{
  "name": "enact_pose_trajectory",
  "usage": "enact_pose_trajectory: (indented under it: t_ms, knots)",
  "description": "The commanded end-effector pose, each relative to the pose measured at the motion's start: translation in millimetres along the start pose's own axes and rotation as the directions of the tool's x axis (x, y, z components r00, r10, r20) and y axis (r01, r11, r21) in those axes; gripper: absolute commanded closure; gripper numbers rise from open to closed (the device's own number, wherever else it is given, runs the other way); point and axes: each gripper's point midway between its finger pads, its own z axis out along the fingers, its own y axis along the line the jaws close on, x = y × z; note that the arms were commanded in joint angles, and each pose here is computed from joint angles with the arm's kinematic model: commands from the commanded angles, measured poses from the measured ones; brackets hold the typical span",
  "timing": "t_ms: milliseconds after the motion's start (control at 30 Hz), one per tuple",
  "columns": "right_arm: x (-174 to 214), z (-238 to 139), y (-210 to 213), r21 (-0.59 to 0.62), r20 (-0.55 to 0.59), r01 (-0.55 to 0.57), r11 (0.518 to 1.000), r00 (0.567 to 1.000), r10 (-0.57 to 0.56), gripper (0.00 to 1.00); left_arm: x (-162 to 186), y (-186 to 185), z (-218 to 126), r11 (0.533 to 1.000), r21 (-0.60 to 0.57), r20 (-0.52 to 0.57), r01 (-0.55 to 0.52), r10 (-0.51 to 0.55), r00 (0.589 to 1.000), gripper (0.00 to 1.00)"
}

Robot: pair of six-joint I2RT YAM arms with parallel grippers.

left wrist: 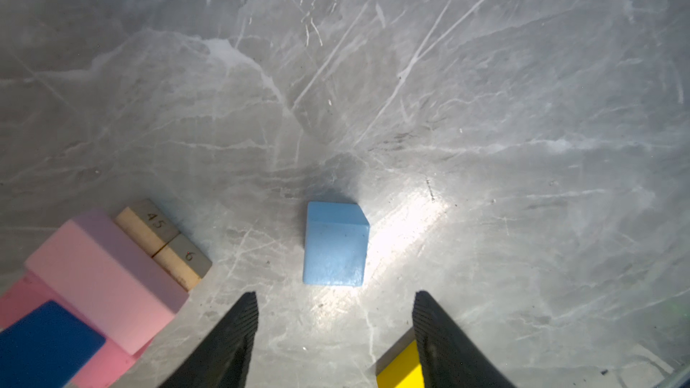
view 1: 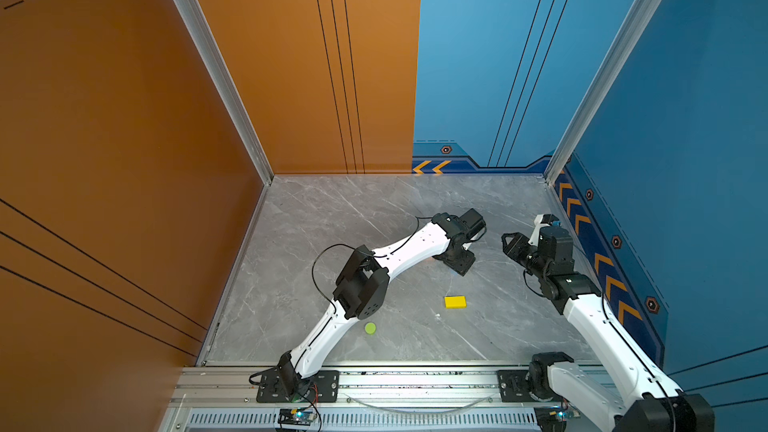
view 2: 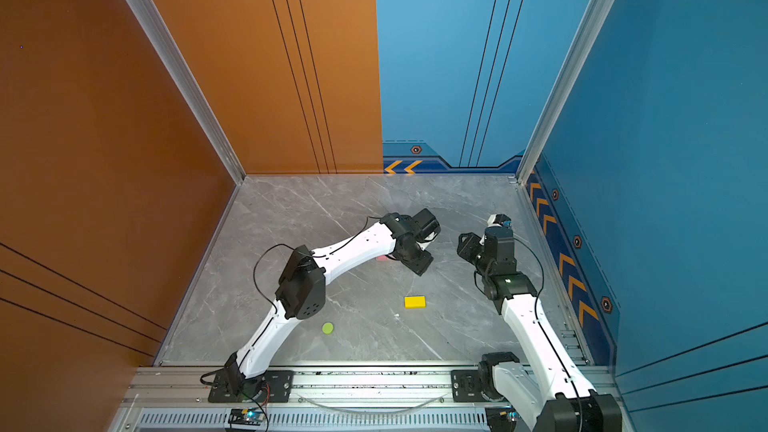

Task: Build the wood block tower
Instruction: 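Move the left gripper toward the light blue cube while the right gripper withdraws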

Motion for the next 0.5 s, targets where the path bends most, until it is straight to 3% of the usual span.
enact_pose_trajectory:
  t_ms: [0,467]
  knots:
    - [3.3,-0.1,-1.6,-0.008,-0.009,-0.006,1.0,1.0,0.006,0.6,-1.2,9.9,7.0,1.0,-0.02,-0.017,-0.006,0.006,1.0,0.33]
    - [3.5,0.8,-2.4,-0.009,-0.011,-0.008,1.0,1.0,0.008,0.6,2.5,3.6,25.6,1.0,0.001,-0.045,0.007,-0.007,0.999,0.49]
